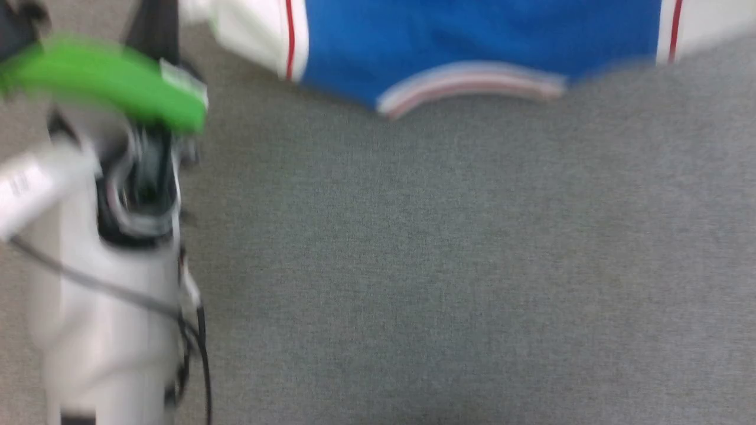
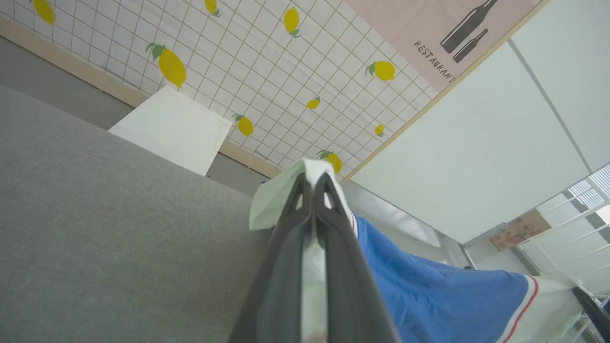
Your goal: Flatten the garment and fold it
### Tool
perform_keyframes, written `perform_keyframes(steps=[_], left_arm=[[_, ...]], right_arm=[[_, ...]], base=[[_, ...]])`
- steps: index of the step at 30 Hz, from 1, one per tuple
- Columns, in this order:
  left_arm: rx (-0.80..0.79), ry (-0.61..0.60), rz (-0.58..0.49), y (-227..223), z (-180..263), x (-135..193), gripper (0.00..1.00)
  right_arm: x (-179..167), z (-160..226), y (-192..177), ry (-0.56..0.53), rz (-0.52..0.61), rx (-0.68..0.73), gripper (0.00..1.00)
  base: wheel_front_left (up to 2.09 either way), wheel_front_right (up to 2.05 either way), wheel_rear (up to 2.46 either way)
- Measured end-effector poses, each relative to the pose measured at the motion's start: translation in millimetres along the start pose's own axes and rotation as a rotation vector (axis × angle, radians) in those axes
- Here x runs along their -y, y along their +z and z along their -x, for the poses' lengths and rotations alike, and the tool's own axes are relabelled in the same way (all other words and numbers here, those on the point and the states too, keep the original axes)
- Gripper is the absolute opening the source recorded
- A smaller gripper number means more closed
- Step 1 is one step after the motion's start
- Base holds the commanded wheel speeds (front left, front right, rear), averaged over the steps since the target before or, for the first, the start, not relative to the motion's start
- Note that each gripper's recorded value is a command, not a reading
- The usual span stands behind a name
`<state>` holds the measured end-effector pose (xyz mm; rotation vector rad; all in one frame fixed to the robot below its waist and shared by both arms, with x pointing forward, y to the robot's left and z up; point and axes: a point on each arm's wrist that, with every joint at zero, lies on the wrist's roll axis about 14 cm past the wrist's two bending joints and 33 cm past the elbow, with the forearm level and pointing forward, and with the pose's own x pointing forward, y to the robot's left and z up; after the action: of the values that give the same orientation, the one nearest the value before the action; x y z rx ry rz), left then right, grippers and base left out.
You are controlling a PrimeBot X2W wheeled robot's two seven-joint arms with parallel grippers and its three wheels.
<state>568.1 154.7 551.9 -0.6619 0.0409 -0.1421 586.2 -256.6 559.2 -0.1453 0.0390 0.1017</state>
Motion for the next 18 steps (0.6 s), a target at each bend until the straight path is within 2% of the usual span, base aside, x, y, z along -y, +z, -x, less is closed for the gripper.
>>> perform_keyframes(steps=[4,11,18], left_arm=[[-0.053,0.063,0.043,-20,44,-11,0.00],[-0.134,0.179,0.181,-55,110,-27,0.00],[-0.324,0.264,0.187,-110,173,-40,0.00]], right_arm=[[1,48,-24,-0.042,-0.085,-0.058,0.00],[-19,118,-51,-0.088,-0.233,-0.130,0.00],[-39,174,-81,-0.121,-0.334,-0.229,0.00]], base=[[0.00,0.00,0.00],[0.00,0.00,0.00],[0.00,0.00,0.00]])
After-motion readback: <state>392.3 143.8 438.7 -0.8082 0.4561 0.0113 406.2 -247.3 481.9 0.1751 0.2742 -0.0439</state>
